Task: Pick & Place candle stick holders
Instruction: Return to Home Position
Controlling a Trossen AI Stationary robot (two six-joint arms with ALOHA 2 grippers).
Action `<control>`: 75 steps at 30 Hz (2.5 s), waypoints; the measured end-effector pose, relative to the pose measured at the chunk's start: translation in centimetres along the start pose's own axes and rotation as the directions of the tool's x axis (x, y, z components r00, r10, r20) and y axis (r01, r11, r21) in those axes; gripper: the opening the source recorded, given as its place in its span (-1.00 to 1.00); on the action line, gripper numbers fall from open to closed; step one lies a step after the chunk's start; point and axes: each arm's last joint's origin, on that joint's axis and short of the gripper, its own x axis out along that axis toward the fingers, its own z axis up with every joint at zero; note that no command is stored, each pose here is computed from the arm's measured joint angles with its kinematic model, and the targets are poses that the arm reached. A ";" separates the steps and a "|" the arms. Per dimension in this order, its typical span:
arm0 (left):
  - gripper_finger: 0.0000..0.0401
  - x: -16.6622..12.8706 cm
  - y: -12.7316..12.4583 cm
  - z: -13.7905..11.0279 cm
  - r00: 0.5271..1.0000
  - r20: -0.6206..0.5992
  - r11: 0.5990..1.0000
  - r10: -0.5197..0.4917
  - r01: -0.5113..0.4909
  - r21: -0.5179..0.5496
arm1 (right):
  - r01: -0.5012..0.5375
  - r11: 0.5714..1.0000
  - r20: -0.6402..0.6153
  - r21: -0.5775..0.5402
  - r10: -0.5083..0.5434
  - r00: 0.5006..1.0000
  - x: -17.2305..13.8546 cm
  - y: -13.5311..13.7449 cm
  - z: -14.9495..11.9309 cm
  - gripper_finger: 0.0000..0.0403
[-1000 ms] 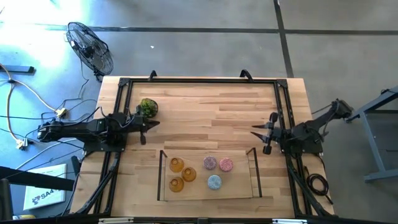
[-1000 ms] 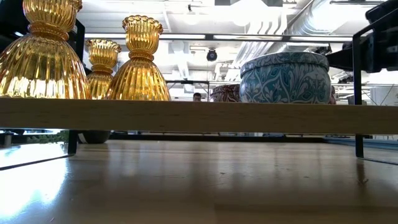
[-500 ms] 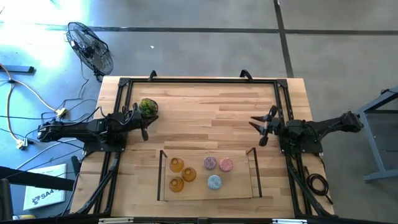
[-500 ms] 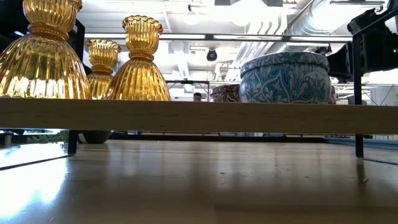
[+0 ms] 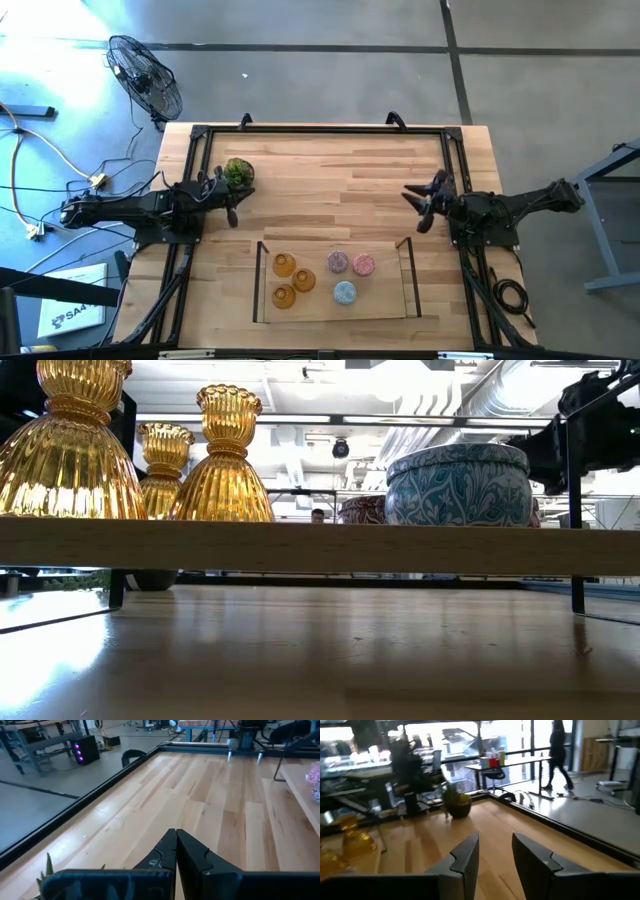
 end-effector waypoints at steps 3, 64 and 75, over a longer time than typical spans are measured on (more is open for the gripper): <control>-1.00 0.0 0.0 0.0 1.000 -0.002 1.000 -0.016 0.016 0.001 | 0.028 1.000 0.002 0.004 -0.028 1.000 0.0 -0.1 0.0 -0.44; -1.00 -0.3 -1.3 -0.2 0.900 -0.020 0.867 -0.436 0.426 0.258 | -0.043 0.993 -0.051 -0.106 0.037 0.998 0.0 0.1 -0.5 -0.90; -1.00 -0.3 -1.2 -0.2 0.906 -0.022 0.873 -0.423 0.414 0.258 | -0.043 0.993 -0.052 -0.107 0.037 0.998 0.0 0.1 -0.5 -0.91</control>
